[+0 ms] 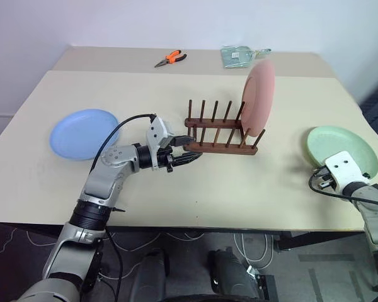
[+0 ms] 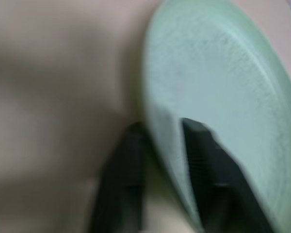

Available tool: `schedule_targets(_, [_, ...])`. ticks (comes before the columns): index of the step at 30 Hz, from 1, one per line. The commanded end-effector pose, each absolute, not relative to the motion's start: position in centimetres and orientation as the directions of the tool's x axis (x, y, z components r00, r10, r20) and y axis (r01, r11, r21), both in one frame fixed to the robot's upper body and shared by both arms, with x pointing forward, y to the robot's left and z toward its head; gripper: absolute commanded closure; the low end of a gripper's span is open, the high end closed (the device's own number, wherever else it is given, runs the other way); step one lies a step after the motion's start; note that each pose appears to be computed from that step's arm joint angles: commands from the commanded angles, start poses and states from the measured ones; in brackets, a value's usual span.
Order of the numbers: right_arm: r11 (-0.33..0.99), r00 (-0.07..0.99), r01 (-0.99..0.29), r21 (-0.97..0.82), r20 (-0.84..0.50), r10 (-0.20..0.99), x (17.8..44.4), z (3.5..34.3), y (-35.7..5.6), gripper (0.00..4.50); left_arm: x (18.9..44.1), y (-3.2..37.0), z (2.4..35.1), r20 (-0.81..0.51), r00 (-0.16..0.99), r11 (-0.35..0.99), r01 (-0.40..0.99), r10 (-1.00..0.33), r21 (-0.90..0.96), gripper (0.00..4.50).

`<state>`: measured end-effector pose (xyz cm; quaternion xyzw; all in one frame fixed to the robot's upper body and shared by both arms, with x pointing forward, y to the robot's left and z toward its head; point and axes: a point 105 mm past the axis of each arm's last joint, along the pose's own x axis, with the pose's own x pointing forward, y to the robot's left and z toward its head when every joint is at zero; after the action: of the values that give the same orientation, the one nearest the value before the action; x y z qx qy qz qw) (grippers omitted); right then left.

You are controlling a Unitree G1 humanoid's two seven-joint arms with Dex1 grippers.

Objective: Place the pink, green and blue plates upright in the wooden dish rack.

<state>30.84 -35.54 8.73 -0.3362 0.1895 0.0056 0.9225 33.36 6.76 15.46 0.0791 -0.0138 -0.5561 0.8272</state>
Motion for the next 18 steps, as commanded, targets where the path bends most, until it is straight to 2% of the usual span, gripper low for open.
schedule_targets(1, [0.720, 0.955, -0.084, -0.689, -0.262, -0.139, 31.0, 11.5, -36.1, 4.44, 33.2, 7.1, 16.4, -0.042, 0.391, 0.377, 0.908, -0.920, 0.184, 1.86])
schedule_targets(3, [0.667, 0.971, -0.064, -0.743, -0.202, -0.132, 31.1, 13.2, -35.7, 4.44, 33.4, 7.5, 16.3, -0.045, 0.406, 0.391, 0.901, -0.913, 0.187, 1.86])
schedule_targets(5, [0.601, 0.997, 0.051, -0.798, 0.001, -0.083, 31.6, 18.8, -33.9, 4.44, 34.2, 8.3, 16.4, -0.034, 0.454, 0.438, 0.875, -0.890, 0.205, 1.86])
schedule_targets(7, [0.571, 0.992, 0.127, -0.811, 0.118, -0.053, 31.5, 21.9, -32.6, 4.44, 34.6, 8.8, 16.5, -0.024, 0.482, 0.466, 0.857, -0.876, 0.219, 1.86])
schedule_targets(8, [0.575, 0.986, 0.149, -0.805, 0.162, -0.029, 31.5, 23.2, -31.8, 4.44, 34.9, 9.0, 16.5, -0.022, 0.498, 0.481, 0.847, -0.867, 0.227, 1.86])
schedule_targets(10, [0.624, 0.943, 0.222, -0.749, 0.327, 0.057, 30.9, 27.9, -29.0, 4.44, 35.8, 9.8, 16.7, -0.004, 0.547, 0.530, 0.812, -0.837, 0.243, 1.86])
schedule_targets(11, [0.680, 0.882, 0.241, -0.693, 0.449, 0.145, 30.2, 31.6, -26.4, 4.44, 36.2, 10.3, 16.7, 0.002, 0.571, 0.553, 0.794, -0.821, 0.252, 1.86])
schedule_targets(12, [0.732, 0.825, 0.213, -0.647, 0.520, 0.220, 29.3, 34.1, -24.3, 4.44, 36.5, 10.7, 16.6, 0.006, 0.587, 0.568, 0.781, -0.810, 0.258, 1.86])
schedule_targets(14, [0.820, 0.735, 0.022, -0.571, 0.566, 0.374, 28.1, 36.5, -20.2, 4.44, 36.9, 11.1, 16.6, 0.010, 0.601, 0.583, 0.770, -0.799, 0.261, 1.86])
schedule_targets(15, [0.831, 0.711, -0.059, -0.553, 0.561, 0.424, 27.8, 36.8, -18.9, 4.44, 37.0, 11.2, 16.6, 0.012, 0.603, 0.585, 0.768, -0.798, 0.260, 1.86])
schedule_targets(18, [0.801, 0.565, -0.427, -0.420, 0.568, 0.599, 26.0, 37.4, -13.5, 4.44, 37.2, 11.4, 16.6, 0.015, 0.607, 0.589, 0.764, -0.794, 0.262, 1.86])
